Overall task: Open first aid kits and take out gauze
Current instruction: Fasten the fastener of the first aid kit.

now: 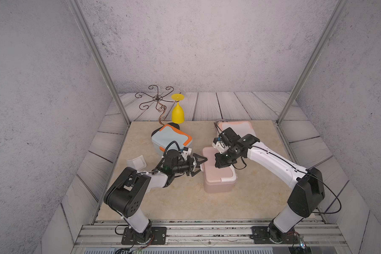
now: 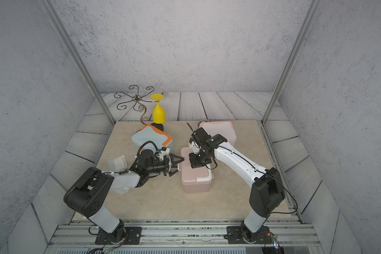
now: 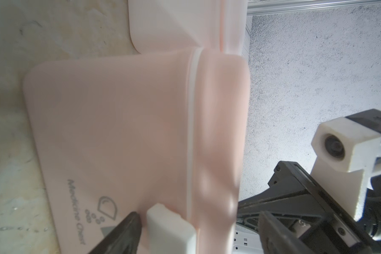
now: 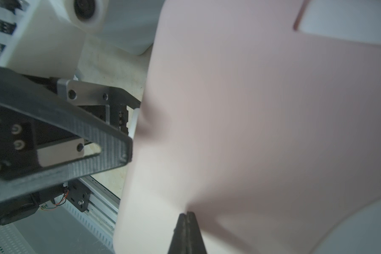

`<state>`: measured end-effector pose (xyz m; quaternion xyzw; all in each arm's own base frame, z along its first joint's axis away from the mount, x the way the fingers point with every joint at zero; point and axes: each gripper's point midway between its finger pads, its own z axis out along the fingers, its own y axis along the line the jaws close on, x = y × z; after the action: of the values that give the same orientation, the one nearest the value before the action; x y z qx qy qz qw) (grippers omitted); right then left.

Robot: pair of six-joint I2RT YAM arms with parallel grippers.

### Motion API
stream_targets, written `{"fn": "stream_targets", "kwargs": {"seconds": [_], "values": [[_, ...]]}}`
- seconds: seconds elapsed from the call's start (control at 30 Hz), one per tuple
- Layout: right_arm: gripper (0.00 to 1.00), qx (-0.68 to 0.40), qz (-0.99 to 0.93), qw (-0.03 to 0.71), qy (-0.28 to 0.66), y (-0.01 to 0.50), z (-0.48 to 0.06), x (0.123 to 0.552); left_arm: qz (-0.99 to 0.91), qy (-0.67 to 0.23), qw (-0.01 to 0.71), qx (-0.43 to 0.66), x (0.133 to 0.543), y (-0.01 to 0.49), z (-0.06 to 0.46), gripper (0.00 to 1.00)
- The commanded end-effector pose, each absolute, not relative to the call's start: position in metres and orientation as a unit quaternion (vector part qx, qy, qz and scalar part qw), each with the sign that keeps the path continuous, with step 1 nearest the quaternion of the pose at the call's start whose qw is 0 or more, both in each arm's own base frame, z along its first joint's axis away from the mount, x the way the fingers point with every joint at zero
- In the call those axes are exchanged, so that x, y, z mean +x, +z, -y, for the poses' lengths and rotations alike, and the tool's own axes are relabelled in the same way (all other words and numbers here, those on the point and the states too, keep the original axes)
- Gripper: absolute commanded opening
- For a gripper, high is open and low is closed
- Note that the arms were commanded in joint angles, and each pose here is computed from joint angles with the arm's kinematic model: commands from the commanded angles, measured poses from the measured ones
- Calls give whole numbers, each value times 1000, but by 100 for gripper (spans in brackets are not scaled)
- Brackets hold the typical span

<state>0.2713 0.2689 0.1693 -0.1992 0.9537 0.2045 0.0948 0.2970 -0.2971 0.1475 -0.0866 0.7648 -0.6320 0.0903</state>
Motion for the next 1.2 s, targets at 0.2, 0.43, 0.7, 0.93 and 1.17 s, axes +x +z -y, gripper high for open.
{"fn": "stream_targets", "kwargs": {"seconds": [0.2,0.43,0.7,0.93,1.17], "values": [[0,-188,-967,32,168,136,-252,251,-747,-652,119,-56,287,191,293,85],[0,-187,-968,31,167,135,-253,252,-750,-648,119,-58,283,191,290,85],[0,-186,-968,29,167,132,-253,252,-752,-644,125,-55,278,199,284,85],[0,-186,-967,30,169,132,-254,252,-761,-634,127,-55,277,198,281,85],[0,-186,-968,30,168,133,-254,252,-782,-610,112,-65,275,177,277,85]]}}
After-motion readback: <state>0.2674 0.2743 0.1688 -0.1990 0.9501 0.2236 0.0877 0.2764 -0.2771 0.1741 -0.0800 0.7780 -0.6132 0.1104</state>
